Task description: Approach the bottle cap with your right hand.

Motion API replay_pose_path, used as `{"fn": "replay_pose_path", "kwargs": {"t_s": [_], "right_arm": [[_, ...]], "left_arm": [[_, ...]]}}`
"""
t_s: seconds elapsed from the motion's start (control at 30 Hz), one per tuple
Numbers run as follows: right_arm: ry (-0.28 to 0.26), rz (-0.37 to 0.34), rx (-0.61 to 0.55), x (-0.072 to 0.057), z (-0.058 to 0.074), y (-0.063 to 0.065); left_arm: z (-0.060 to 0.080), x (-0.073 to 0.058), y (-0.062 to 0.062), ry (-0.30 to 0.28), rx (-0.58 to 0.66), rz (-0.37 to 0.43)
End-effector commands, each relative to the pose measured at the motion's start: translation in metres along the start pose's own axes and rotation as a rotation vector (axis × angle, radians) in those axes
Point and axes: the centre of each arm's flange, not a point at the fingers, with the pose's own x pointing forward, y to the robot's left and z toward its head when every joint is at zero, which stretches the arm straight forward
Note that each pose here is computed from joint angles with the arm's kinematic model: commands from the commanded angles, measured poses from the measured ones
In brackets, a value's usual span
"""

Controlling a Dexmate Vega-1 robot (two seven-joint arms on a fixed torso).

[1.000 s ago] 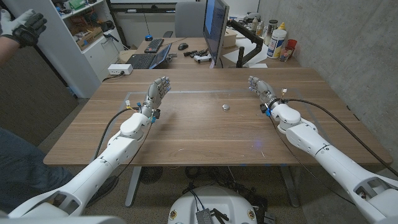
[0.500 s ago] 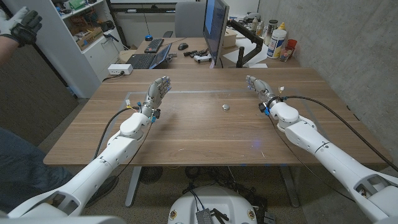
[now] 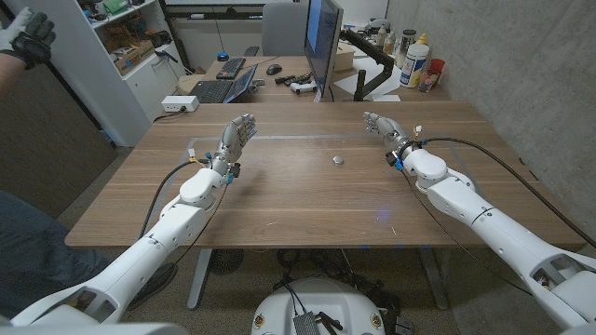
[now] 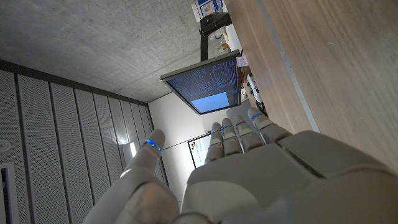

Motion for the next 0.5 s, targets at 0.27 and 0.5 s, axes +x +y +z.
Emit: {"fn": "replay_pose_path", "kwargs": {"t_s": [0.27,0.5], "right_arm": [[-0.007,0.058,-0.063,0.0039,0.0057,0.0033],[-0.009,0.068,-0.086,0.004,0.0076,0.0045]], "left_arm": [[0.003,-0.0047,-0.0059,-0.004,0.006,-0.007],[0.006,-0.0061,-0.0075,-0.01,0.012,-0.007]]}}
